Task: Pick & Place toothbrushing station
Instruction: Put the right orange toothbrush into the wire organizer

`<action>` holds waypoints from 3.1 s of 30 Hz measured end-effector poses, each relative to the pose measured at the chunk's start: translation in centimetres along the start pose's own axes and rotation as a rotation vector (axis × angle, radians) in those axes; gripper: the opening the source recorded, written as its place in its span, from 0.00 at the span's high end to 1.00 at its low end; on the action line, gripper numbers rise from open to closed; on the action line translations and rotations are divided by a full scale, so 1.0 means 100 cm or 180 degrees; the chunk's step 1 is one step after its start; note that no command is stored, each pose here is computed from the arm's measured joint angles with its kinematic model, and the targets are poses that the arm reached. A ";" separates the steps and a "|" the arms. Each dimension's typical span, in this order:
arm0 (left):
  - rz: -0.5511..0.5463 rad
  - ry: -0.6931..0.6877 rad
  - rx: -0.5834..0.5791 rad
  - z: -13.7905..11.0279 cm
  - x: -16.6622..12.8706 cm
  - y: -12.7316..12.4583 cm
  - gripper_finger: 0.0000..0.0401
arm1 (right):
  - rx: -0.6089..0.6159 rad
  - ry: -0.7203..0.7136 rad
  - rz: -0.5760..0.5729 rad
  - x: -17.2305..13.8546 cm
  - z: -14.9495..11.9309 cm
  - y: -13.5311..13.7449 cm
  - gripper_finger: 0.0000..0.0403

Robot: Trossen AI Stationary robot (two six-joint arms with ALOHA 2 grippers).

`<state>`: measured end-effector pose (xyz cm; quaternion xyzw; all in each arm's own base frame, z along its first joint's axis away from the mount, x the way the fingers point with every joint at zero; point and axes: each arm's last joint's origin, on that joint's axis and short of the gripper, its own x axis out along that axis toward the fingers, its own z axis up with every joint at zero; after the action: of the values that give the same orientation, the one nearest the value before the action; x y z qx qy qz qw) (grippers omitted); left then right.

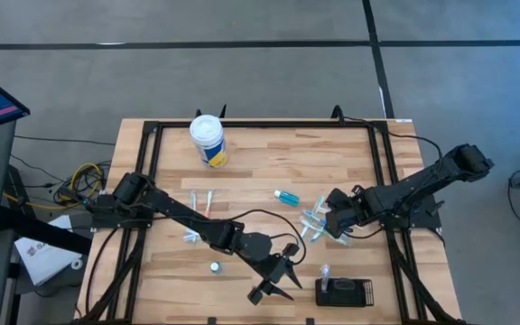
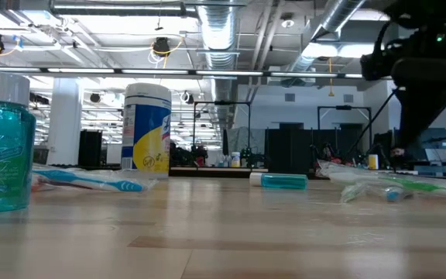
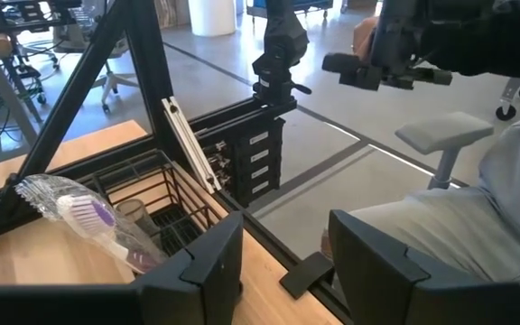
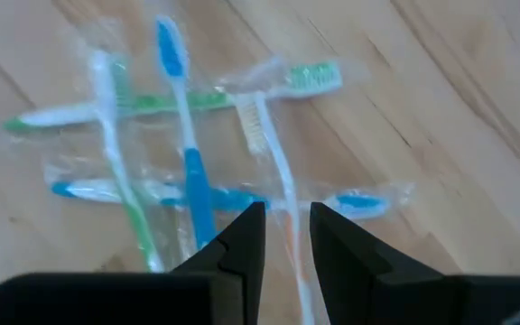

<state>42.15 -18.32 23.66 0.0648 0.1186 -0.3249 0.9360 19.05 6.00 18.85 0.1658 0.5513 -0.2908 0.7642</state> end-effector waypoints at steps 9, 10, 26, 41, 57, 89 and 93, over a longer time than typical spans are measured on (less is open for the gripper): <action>0.0000 -0.0004 0.0001 0.000 0.000 0.000 0.60 | -0.0058 0.0068 0.0255 0.022 0.011 -0.006 0.79; 0.0000 -0.0004 0.0001 0.000 0.000 0.000 0.60 | -0.0049 0.0099 0.0257 0.023 0.011 -0.007 0.79; 0.0001 -0.0003 0.0001 0.000 0.000 0.000 0.60 | -0.0094 0.0225 0.0202 0.032 0.016 -0.010 0.62; 0.0006 -0.0003 0.0016 0.000 0.000 0.001 0.60 | -0.0371 0.0447 0.0118 0.064 0.021 0.000 0.72; 0.0010 -0.0004 0.0019 0.000 0.000 0.001 0.60 | -0.0405 0.0510 0.0242 0.062 0.019 0.002 0.98; 0.0028 -0.0010 0.0011 0.000 -0.001 0.004 0.60 | -0.0478 -0.1982 0.1108 -0.068 -0.042 0.010 0.99; 0.0028 -0.0010 0.0010 0.000 -0.001 0.004 0.60 | -0.0522 -0.2228 0.1218 -0.078 -0.055 0.011 0.99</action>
<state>42.32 -17.97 23.72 0.0663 0.1163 -0.3211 0.9376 13.88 12.07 24.19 0.0949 0.2384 -0.1374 0.9567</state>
